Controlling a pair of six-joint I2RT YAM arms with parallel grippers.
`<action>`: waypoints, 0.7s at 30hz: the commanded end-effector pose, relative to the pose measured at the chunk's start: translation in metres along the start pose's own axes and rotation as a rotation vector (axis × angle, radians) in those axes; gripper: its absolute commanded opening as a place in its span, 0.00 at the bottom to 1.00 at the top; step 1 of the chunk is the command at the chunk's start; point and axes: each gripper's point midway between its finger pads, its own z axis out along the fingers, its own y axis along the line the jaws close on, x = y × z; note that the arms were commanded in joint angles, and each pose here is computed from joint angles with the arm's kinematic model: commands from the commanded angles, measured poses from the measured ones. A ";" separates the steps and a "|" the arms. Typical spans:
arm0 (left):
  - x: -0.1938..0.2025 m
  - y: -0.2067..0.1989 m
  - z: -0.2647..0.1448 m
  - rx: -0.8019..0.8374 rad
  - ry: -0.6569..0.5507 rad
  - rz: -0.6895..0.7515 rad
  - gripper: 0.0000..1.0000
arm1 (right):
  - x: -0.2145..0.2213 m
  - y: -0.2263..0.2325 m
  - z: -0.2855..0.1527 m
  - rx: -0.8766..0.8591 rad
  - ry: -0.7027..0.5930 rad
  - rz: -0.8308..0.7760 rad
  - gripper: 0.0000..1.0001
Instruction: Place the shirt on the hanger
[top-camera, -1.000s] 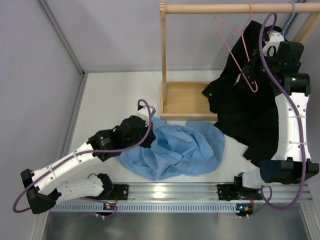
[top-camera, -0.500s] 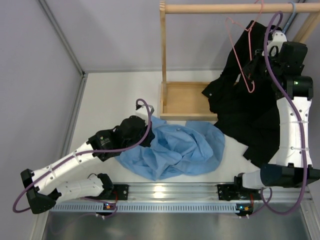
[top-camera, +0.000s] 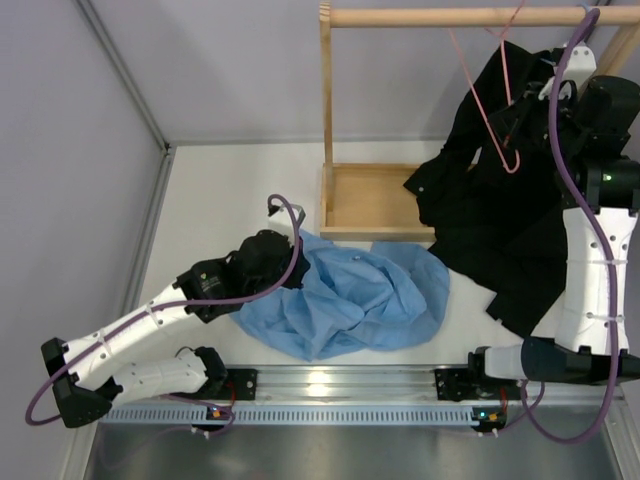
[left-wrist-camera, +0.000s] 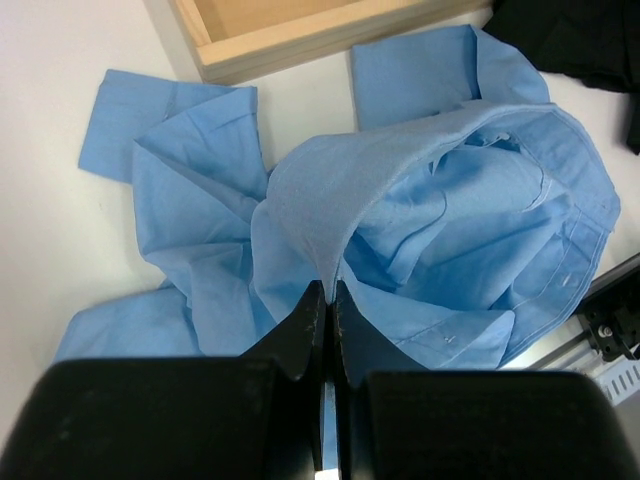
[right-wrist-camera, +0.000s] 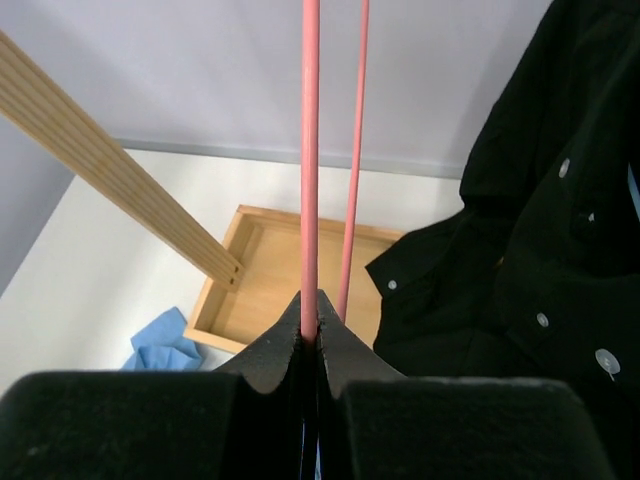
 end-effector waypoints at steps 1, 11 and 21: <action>-0.020 -0.004 -0.001 0.010 -0.098 -0.047 0.00 | -0.052 0.031 -0.021 -0.101 -0.176 -0.070 0.00; -0.057 -0.004 0.017 -0.076 -0.173 -0.085 0.00 | 0.034 0.072 -0.063 -0.298 -0.008 -0.012 0.00; -0.088 0.012 0.066 -0.073 -0.097 -0.146 0.00 | 0.164 0.126 -0.127 -0.501 0.166 -0.040 0.00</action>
